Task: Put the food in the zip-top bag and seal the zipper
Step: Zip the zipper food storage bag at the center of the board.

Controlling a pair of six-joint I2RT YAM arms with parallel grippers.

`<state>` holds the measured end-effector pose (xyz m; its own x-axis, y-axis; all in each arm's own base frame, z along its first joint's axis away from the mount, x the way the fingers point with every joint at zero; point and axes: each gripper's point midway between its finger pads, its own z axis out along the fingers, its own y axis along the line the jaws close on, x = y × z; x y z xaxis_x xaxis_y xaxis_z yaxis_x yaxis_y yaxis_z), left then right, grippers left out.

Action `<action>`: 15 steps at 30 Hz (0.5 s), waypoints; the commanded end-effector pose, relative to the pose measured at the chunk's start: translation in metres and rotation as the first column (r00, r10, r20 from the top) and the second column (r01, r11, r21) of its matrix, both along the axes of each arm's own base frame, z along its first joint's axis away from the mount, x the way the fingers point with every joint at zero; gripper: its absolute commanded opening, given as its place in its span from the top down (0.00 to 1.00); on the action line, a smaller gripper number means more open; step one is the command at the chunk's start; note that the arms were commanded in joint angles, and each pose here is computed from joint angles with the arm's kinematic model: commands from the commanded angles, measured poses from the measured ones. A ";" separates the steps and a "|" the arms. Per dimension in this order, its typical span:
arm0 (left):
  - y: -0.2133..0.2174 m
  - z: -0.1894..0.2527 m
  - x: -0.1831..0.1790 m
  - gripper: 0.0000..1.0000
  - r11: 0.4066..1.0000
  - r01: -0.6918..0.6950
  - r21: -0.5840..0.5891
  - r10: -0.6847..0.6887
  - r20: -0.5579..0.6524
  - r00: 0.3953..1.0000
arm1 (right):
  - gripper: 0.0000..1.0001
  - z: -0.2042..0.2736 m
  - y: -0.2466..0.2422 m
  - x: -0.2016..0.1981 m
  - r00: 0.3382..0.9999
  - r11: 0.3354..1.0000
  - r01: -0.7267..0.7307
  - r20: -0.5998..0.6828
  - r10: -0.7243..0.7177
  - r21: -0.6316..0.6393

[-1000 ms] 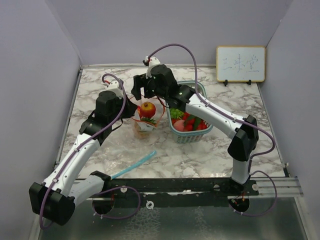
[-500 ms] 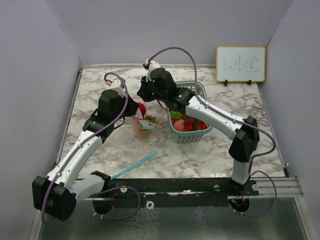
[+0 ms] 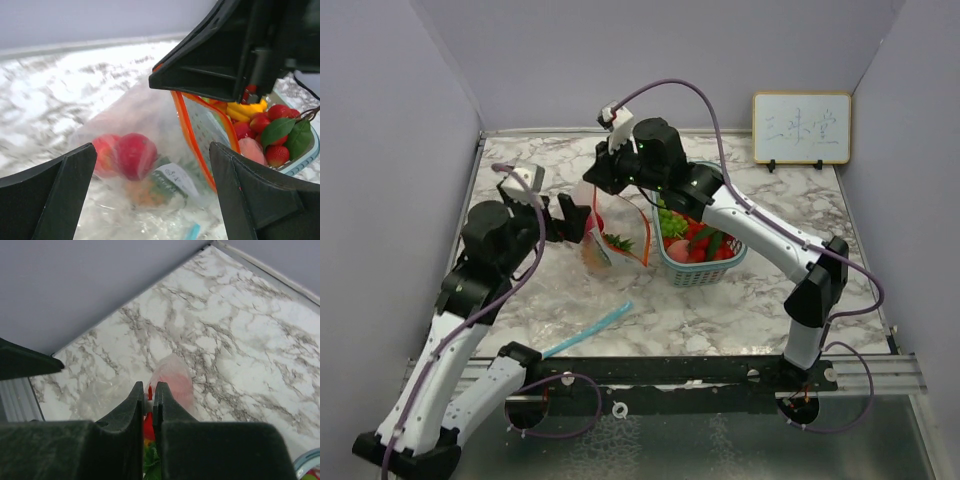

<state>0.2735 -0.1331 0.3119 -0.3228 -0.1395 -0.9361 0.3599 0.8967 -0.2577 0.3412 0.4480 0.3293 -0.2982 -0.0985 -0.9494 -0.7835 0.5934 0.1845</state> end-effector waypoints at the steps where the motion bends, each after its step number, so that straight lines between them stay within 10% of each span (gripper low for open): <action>1: 0.030 0.036 -0.025 0.01 0.986 -0.030 0.162 -0.010 0.237 0.971 | 0.99 0.062 -0.003 -0.022 0.964 0.973 -0.226 0.156 0.215 0.053; 7: 0.014 0.059 -0.055 0.19 0.966 0.105 0.236 -0.202 0.433 0.879 | 0.99 0.076 -0.009 -0.061 0.841 0.865 -0.501 0.235 0.487 0.001; 15: -0.015 0.067 -0.063 0.17 0.906 0.241 0.347 -0.401 0.527 0.749 | 0.99 0.091 -0.030 -0.120 0.650 0.702 -0.710 0.330 0.685 -0.058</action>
<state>0.2185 -0.1251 0.3619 0.1446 0.1013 -0.9843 0.5626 0.8099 0.1660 0.2773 0.4345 0.3861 -0.0084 -0.1638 -0.9865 -0.9970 0.0774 -0.0044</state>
